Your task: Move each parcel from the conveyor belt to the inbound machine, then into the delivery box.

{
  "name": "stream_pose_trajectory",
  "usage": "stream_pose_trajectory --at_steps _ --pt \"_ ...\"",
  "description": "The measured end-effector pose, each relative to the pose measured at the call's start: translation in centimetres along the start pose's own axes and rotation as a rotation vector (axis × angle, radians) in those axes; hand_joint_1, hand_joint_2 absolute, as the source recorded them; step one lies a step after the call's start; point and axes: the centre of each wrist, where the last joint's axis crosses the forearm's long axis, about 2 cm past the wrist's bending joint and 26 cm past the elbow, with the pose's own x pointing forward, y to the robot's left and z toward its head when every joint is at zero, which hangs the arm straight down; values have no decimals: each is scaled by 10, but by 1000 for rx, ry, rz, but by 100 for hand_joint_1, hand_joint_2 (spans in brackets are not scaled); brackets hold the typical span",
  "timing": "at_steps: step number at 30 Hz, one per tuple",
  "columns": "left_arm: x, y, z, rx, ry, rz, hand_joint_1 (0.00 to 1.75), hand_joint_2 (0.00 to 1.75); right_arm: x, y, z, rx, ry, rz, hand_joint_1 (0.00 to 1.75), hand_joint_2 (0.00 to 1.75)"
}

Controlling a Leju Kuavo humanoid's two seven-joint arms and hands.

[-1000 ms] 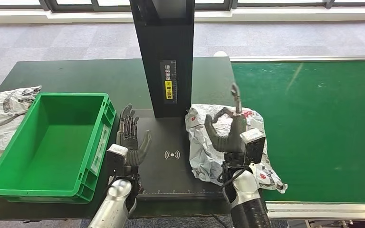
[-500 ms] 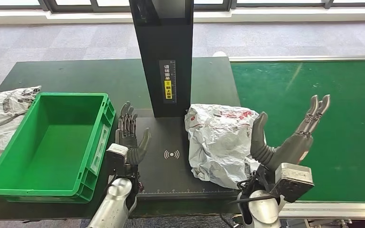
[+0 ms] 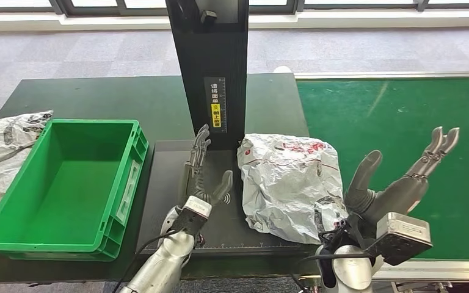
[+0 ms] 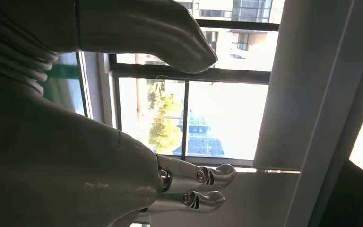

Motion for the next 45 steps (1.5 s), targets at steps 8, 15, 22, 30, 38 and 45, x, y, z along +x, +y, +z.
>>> stream_pose_trajectory --at_steps 8,15,22,30,38,45 --pt "36 -41 -51 -83 -6 -258 0 175 -1 5 -6 -10 -7 -10 0 0" --pt "32 -61 -53 -227 62 -403 0 175 -5 11 -13 -20 1 -30 0 0" --pt "25 -71 -48 -350 75 -490 0 175 -9 13 -17 -24 3 -24 0 0" --pt "22 -76 -44 -473 130 -524 0 175 -11 13 -15 -18 8 -20 0 0" --pt "4 -82 -18 -736 278 -612 0 175 -12 9 -8 -13 28 -10 0 0" --pt "-3 -85 -3 -903 325 -707 0 175 -12 8 -7 -15 33 -11 0 0"
